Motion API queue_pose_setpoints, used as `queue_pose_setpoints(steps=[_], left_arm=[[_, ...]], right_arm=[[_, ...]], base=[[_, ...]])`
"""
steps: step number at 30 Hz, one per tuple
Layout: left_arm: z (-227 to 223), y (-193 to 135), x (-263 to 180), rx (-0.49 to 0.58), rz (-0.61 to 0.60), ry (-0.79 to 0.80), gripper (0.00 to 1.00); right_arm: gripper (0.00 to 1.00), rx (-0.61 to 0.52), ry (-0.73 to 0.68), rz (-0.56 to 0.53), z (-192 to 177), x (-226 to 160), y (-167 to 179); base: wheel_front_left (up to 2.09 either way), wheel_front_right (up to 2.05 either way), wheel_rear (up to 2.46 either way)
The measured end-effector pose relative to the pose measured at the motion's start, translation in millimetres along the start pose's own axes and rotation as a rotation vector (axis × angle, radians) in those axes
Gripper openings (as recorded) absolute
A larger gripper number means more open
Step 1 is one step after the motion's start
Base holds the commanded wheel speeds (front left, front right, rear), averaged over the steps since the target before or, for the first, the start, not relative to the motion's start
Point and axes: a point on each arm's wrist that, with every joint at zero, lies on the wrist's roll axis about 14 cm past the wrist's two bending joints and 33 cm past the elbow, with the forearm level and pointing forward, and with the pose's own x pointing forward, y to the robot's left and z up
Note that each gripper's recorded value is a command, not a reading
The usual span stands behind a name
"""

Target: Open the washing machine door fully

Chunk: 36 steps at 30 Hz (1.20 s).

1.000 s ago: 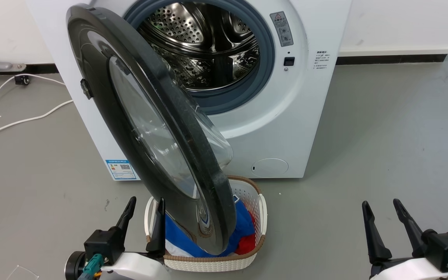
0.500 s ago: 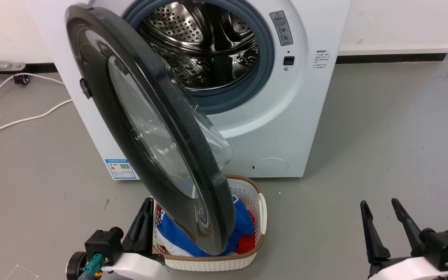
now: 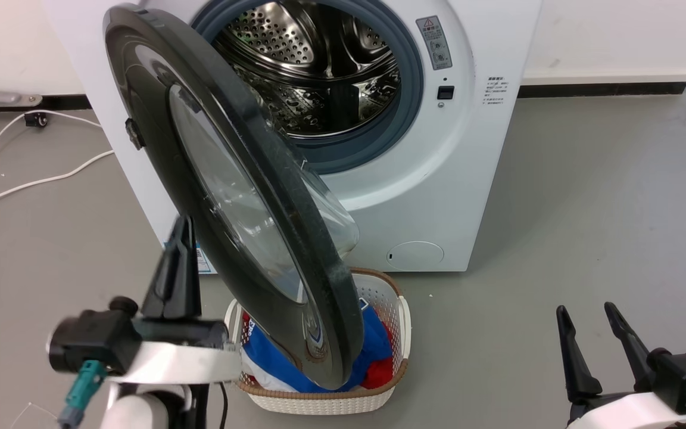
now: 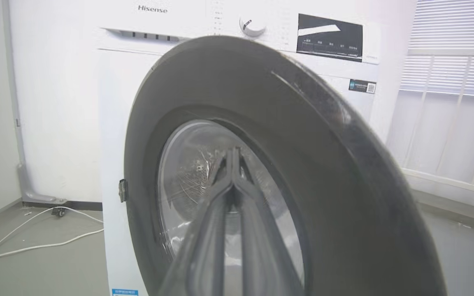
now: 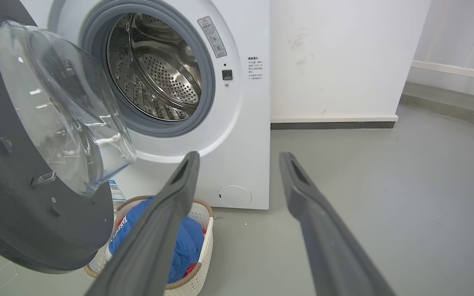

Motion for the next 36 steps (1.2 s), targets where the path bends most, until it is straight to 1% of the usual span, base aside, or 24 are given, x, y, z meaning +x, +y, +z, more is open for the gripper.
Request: queue_pose_setpoints(steps=[4,7,12,15,21,24,28,32,36], left_arm=[[60.2,-18.2,12.4,0.004,-0.054,-0.187,0.0],[94.8,-39.5,14.2,-0.01,-0.122,-0.289,0.0],[132.7,-84.4,11.7,-0.052,-0.276,-0.39,0.0],[134.6,-117.4,4.7,-0.111,-0.389,-0.37,0.0],[111.0,-176.0,-16.0,-0.236,-0.587,-0.219,0.0],[86.1,-200.5,-32.0,-0.286,-0.668,-0.088,0.0],[44.7,-221.5,-54.3,-0.332,-0.735,0.104,0.0],[-8.8,-221.9,-72.6,-0.322,-0.728,0.304,0.0],[-49.1,-210.7,-76.8,-0.291,-0.673,0.422,0.0]], right_arm=[[1.0,-0.002,-0.004,0.003,1.5,1.7,0.4],[1.0,-0.002,-0.005,0.003,1.9,2.4,0.4],[1.0,-0.002,-0.002,0.001,1.5,3.1,-0.5],[1.0,-0.002,0.0,0.001,0.9,3.2,-0.7],[1.0,0.003,0.007,-0.001,-1.3,3.5,-1.4],[1.0,0.004,0.01,-0.002,-2.4,3.5,-1.5],[1.0,0.004,0.019,-0.004,-4.4,3.4,-2.2],[1.0,0.005,0.031,-0.008,-7.2,2.9,-3.2],[1.0,0.007,0.045,-0.01,-10.5,3.6,-3.8]], base=[[0.0,0.0,0.0],[0.0,0.0,0.0],[0.0,0.0,0.0],[0.0,0.0,0.0],[0.0,0.0,0.0],[0.0,0.0,0.0],[0.0,0.0,0.0],[0.0,0.0,0.0],[0.0,0.0,0.0]])
